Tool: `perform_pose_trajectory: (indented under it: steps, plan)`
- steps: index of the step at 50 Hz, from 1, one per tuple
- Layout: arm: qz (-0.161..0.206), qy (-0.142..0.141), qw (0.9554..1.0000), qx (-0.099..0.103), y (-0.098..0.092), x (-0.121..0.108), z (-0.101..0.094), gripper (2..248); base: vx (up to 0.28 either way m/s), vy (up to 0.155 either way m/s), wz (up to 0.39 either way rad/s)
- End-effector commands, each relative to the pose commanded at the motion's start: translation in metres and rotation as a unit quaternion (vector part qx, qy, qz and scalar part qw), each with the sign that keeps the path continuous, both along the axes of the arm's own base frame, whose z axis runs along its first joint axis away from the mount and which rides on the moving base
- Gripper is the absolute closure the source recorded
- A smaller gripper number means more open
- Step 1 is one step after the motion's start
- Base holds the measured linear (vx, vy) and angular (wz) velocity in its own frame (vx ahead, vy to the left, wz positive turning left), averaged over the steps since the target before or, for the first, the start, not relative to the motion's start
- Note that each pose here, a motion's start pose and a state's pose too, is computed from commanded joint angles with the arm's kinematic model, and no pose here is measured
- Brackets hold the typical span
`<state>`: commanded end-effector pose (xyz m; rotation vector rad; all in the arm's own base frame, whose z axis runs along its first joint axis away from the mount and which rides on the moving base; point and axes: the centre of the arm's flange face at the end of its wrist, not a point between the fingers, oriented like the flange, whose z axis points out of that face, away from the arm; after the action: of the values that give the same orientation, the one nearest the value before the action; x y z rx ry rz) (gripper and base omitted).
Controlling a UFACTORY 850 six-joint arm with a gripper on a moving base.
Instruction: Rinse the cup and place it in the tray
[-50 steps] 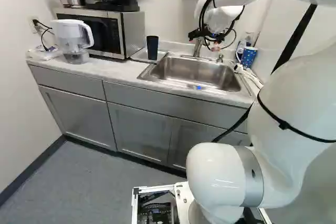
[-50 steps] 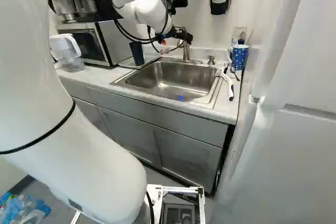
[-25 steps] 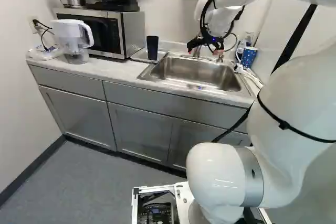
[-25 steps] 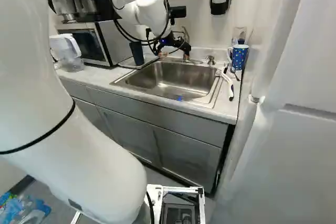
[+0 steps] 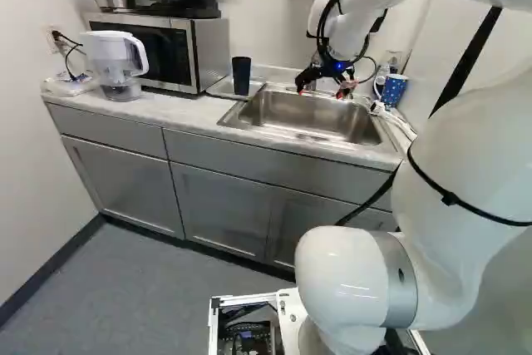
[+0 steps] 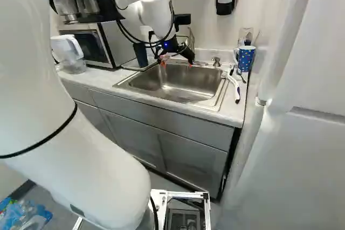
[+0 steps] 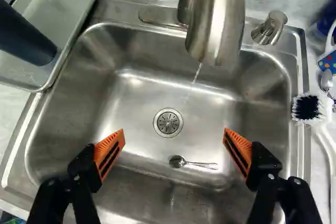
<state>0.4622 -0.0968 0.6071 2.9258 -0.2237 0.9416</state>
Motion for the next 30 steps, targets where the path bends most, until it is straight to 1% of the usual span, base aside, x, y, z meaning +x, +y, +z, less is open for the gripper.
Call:
perform_pose_trajectory:
  steps: [8, 15, 23, 30]
  plan:
    - [-0.005, -0.035, 0.9994, -0.002, -0.001, 0.005, 0.004, 3, 0.0, 0.0, 0.0]
    - [-0.011, -0.071, 0.9974, -0.005, -0.002, 0.01, 0.008, 3, 0.0, 0.0, 0.0]
    - [-0.017, -0.112, 0.9935, -0.01, -0.003, 0.015, 0.014, 3, 0.0, 0.0, 0.0]
    - [-0.021, -0.148, 0.9887, -0.016, -0.005, 0.019, 0.019, 3, 0.0, 0.0, 0.0]
